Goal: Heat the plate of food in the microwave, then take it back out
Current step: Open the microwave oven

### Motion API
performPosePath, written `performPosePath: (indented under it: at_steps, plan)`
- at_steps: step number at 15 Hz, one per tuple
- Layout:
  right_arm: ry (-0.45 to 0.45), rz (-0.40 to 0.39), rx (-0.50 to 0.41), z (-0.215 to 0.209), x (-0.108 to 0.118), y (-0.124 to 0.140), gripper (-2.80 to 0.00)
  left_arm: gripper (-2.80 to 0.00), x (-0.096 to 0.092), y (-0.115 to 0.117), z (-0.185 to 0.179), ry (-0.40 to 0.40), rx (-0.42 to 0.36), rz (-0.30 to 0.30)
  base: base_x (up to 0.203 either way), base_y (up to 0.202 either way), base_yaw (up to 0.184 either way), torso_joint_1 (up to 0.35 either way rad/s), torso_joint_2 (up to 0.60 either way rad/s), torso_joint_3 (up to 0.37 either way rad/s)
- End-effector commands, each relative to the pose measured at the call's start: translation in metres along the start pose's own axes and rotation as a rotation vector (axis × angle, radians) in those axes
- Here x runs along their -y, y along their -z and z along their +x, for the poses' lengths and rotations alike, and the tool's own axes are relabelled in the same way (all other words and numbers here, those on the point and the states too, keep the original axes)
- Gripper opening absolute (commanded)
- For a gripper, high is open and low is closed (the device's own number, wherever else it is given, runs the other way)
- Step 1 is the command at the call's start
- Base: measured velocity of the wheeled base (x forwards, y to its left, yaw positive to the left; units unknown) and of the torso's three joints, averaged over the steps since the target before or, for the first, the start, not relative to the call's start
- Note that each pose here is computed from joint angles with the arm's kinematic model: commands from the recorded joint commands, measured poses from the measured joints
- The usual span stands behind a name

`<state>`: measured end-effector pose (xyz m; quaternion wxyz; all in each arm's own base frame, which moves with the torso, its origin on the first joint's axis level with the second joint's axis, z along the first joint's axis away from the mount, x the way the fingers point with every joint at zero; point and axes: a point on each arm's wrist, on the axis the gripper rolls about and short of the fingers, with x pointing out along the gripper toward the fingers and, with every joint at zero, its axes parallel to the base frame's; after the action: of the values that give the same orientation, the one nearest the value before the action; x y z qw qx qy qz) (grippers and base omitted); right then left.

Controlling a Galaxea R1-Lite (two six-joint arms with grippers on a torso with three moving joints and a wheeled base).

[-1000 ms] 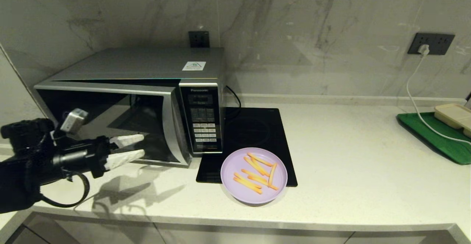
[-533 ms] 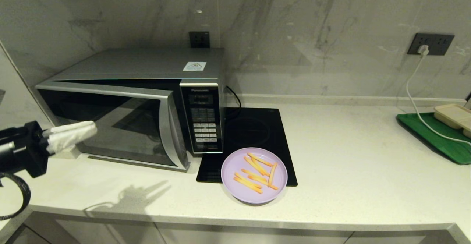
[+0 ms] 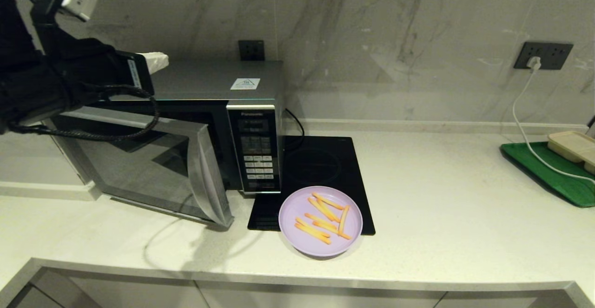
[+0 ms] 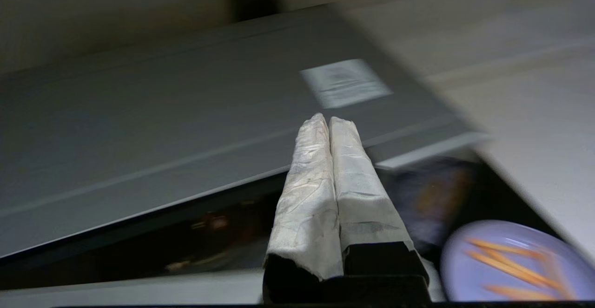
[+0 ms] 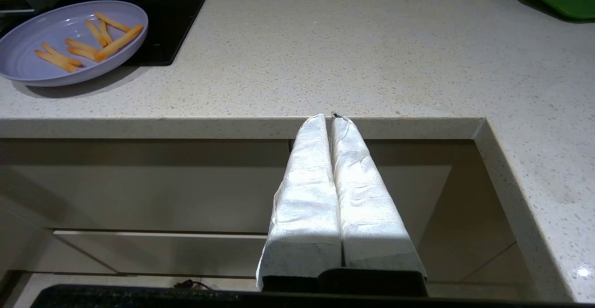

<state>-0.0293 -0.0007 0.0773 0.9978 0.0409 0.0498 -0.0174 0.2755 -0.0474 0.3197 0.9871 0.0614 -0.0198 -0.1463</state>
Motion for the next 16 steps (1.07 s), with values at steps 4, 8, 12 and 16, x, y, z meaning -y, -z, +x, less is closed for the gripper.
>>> performPosePath:
  at_steps: [4,8,12,16]
  plan:
    - [-0.001,0.001,-0.002,0.000,0.000,0.000,-2.80,-2.80,0.004,0.021,0.035,-0.163,-0.069,0.136,0.000,0.000,0.000,0.000,0.00,0.000]
    - [-0.001,0.001,-0.002,0.000,0.000,0.000,-2.80,-2.80,0.004,0.001,0.002,-0.176,-0.085,0.164,0.000,0.000,0.000,0.000,0.00,0.000]
    - [0.000,0.001,-0.002,0.000,0.000,0.000,-2.80,-2.80,0.009,-0.024,-0.047,-0.164,-0.093,0.170,0.000,0.000,0.000,0.000,0.00,0.000]
    - [-0.001,0.001,-0.002,0.000,0.000,0.000,-2.80,-2.80,0.012,-0.022,-0.083,-0.136,-0.224,0.168,0.000,0.000,0.000,0.000,0.00,0.000]
